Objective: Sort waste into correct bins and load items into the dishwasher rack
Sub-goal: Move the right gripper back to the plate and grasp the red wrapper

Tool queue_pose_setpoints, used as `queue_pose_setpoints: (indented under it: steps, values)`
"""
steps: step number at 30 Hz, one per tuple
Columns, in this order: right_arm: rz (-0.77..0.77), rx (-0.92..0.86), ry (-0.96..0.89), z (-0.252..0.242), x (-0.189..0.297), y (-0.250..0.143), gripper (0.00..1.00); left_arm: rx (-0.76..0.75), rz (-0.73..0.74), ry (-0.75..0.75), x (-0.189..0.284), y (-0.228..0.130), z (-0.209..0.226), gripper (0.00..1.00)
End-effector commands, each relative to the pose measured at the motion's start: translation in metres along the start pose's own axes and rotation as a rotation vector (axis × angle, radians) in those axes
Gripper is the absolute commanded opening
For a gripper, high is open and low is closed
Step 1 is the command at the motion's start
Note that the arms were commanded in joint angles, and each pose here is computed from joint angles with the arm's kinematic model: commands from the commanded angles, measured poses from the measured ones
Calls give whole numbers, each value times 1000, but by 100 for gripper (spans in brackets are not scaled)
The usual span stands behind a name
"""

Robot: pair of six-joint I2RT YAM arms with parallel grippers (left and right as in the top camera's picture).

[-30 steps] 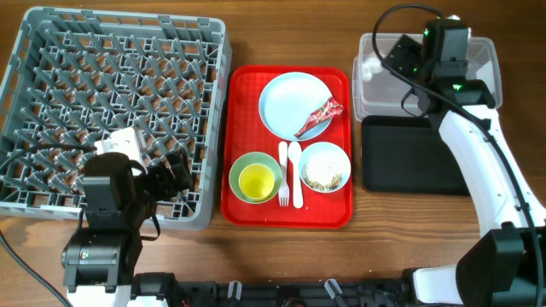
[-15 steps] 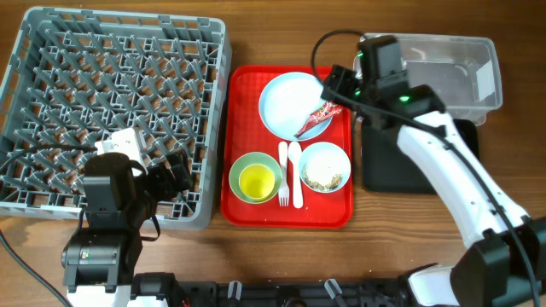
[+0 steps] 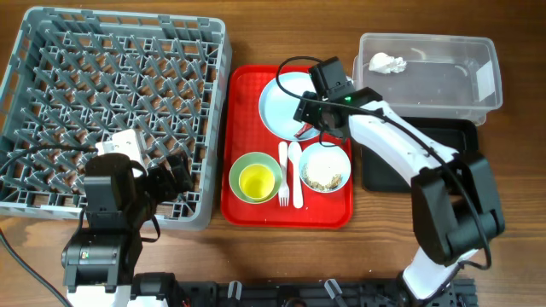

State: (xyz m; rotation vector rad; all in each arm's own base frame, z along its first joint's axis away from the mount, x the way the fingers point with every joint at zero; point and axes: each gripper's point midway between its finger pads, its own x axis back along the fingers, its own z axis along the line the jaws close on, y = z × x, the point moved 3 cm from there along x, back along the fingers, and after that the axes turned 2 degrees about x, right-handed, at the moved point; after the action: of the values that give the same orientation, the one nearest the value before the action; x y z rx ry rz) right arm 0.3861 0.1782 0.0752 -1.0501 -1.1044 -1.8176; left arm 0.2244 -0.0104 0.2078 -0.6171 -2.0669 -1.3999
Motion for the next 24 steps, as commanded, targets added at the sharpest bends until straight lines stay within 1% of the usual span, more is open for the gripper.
queue_pose_setpoints:
  steps: [1, 10, 11, 12, 14, 16, 18, 19, 20, 24]
  values:
    - [22, -22, -3, -2, -13, -5, 70, -24, -13, -18, 4, 5, -4, 100]
    - [54, -57, -20, -6, -29, -13, 69, -25, -14, -18, 4, 5, -5, 100]
    - [54, -57, -20, -6, -29, -13, 65, -25, -14, -18, 4, 5, -5, 100]
    - [54, -57, -20, -6, -29, -13, 59, -25, -15, -18, 4, 5, -5, 100]
    - [56, -58, -21, -6, -29, -13, 50, -25, -14, -18, 4, 5, -5, 100]
    - [60, -57, -25, -7, -29, -14, 37, -25, -14, -18, 4, 5, -5, 100]
    - [68, -57, -23, -7, -28, -15, 18, -25, -14, -18, 4, 5, -4, 100]
    - [73, -57, -17, -6, -28, -16, 12, -25, -14, -18, 4, 5, -5, 100]
    - [78, -58, -10, -5, -28, -17, 4, -25, -14, -18, 4, 5, -5, 100]
    - [71, -53, -4, -3, -25, -15, 4, -25, -14, -18, 4, 5, -5, 100]
